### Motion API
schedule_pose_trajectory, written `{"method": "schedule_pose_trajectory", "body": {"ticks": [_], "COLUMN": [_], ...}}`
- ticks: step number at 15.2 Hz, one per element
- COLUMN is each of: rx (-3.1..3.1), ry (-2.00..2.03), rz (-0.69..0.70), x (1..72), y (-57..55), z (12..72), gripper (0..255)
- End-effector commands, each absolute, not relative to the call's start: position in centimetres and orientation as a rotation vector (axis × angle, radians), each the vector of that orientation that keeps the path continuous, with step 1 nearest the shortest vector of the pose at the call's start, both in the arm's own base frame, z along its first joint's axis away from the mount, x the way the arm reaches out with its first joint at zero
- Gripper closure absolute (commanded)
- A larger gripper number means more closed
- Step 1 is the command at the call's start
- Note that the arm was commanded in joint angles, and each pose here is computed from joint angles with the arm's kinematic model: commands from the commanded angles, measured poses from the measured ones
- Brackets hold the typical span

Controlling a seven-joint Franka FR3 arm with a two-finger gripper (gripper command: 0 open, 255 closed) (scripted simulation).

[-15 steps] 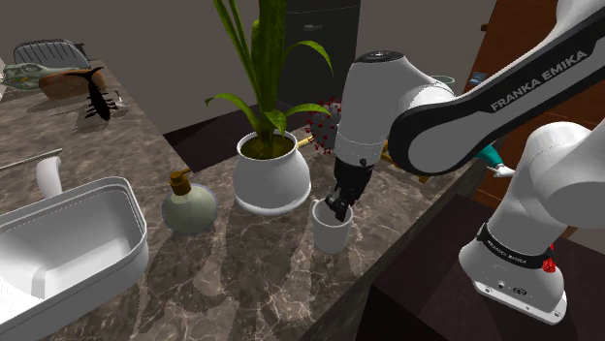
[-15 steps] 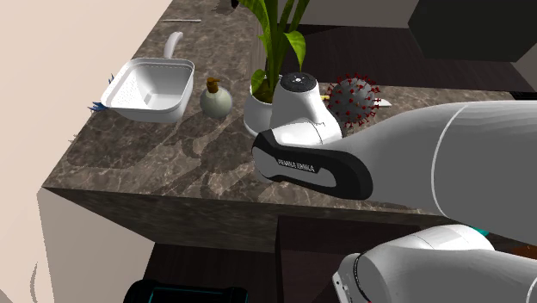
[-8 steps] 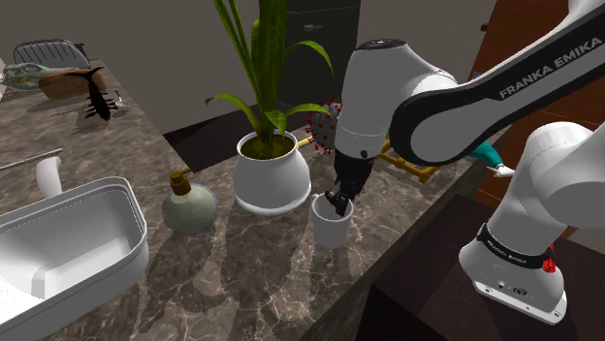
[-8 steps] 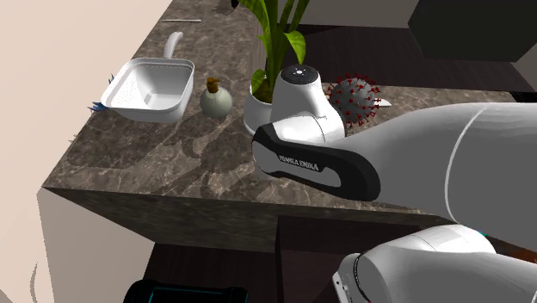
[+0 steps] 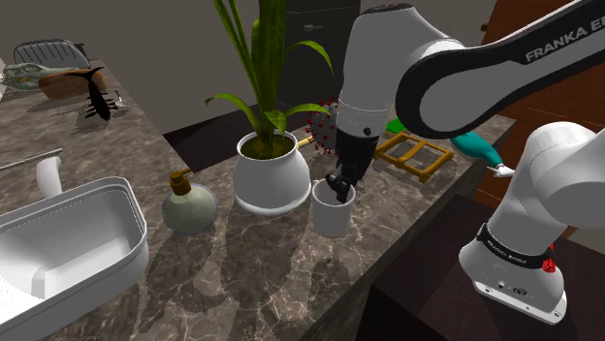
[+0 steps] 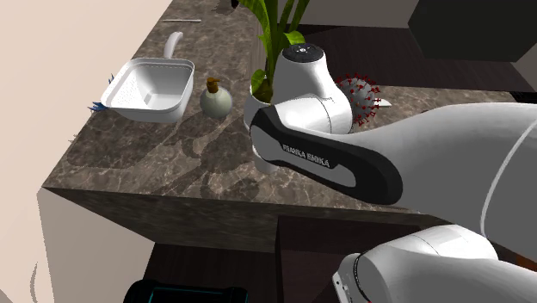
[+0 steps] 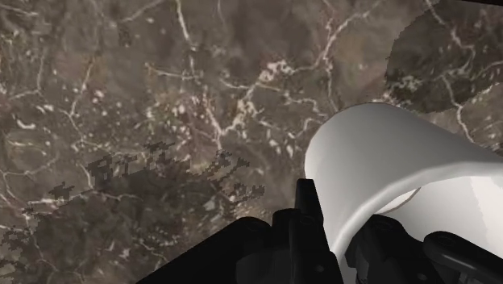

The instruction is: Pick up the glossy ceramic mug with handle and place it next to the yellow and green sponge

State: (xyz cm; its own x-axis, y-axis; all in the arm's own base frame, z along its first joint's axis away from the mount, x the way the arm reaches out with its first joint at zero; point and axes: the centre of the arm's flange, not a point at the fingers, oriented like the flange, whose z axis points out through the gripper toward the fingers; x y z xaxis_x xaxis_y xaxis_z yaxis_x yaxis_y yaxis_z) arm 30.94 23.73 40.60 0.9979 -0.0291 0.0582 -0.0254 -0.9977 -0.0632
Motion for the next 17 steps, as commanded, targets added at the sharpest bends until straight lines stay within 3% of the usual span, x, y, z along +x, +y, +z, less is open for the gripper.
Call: {"method": "schedule_pose_trajectory", "body": {"ticks": [1, 17], "rx": [-3.078, -3.078], "ry": [0.042, 0.042], "rz": [-0.091, -0.091], "x": [30.8, 30.8], "y": [23.8, 23.8], "z": [41.6, 50.1], "gripper": [255, 255]}}
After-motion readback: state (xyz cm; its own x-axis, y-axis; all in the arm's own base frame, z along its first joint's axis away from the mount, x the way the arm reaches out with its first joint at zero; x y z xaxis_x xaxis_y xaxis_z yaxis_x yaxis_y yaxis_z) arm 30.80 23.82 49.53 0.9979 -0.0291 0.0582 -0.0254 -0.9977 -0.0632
